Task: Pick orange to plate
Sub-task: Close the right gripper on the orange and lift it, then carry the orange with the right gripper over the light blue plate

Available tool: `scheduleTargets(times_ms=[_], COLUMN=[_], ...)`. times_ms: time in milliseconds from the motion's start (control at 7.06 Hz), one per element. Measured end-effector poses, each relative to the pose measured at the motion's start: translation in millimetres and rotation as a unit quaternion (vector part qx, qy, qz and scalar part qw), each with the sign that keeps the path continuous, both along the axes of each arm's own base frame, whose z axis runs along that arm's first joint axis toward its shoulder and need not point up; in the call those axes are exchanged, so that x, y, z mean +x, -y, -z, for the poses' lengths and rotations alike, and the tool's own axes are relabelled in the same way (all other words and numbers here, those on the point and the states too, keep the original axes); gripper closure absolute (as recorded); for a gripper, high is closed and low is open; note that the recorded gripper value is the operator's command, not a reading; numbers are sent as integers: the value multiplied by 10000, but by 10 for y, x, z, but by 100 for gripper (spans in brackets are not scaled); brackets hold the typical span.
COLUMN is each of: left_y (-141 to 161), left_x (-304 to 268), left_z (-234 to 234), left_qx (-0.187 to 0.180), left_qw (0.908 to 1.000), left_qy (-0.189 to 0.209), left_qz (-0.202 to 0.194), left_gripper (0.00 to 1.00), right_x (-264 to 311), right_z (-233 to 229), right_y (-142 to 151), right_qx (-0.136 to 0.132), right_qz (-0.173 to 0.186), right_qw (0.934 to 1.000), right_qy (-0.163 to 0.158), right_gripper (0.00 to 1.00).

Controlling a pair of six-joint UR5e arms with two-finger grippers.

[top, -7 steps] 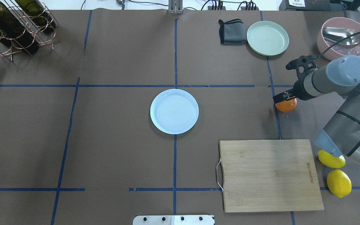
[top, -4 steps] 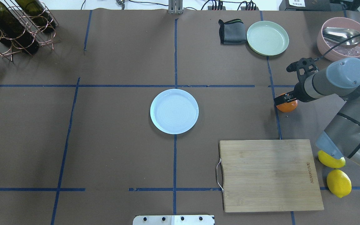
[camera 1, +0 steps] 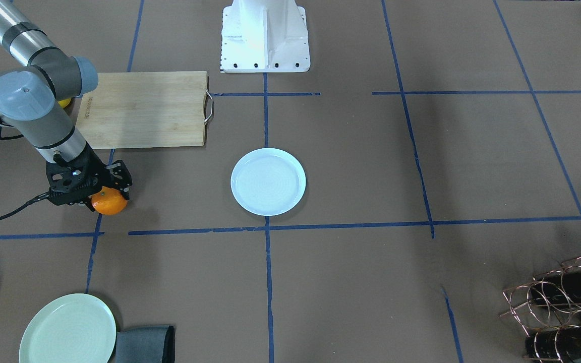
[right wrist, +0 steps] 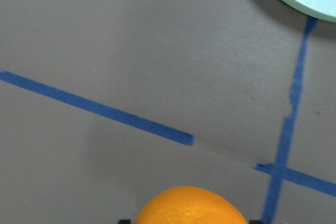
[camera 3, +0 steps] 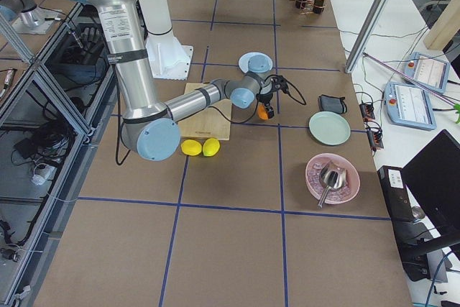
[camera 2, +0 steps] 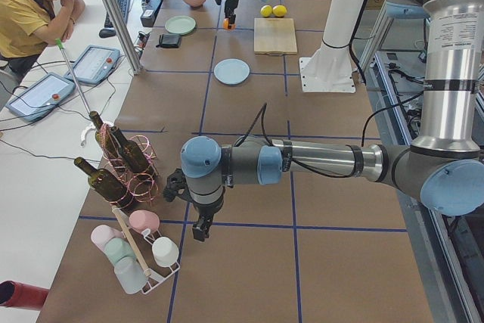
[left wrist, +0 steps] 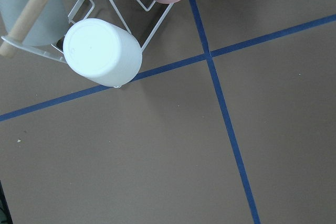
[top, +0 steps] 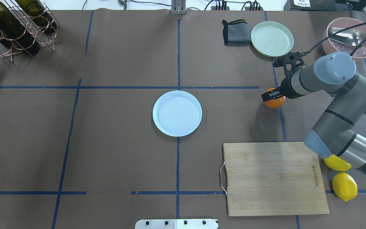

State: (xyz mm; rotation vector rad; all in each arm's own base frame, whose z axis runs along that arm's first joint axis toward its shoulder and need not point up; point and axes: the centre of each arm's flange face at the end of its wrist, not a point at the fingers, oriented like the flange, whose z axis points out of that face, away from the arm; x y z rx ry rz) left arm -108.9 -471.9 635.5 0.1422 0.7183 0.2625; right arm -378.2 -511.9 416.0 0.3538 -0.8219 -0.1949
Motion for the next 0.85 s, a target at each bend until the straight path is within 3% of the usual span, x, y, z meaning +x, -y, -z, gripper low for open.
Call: scheduleTargets(times_ms=[425,850], left_y=[4,6], left_x=[0,11], left_z=[16,37], left_qx=[14,31], left_qw=[10000,10000], left_qy=[1,-77], left_qz=[2,5], left_gripper=[0,0], right_x=[-1008,-2124], right_z=[1398,2119], right_y=[-20,-192], right_qx=[-394,-541], right_qz=[-403,-893], right_qw=[9983,9938], right_qy=[-137,-383], right_gripper=[50,48])
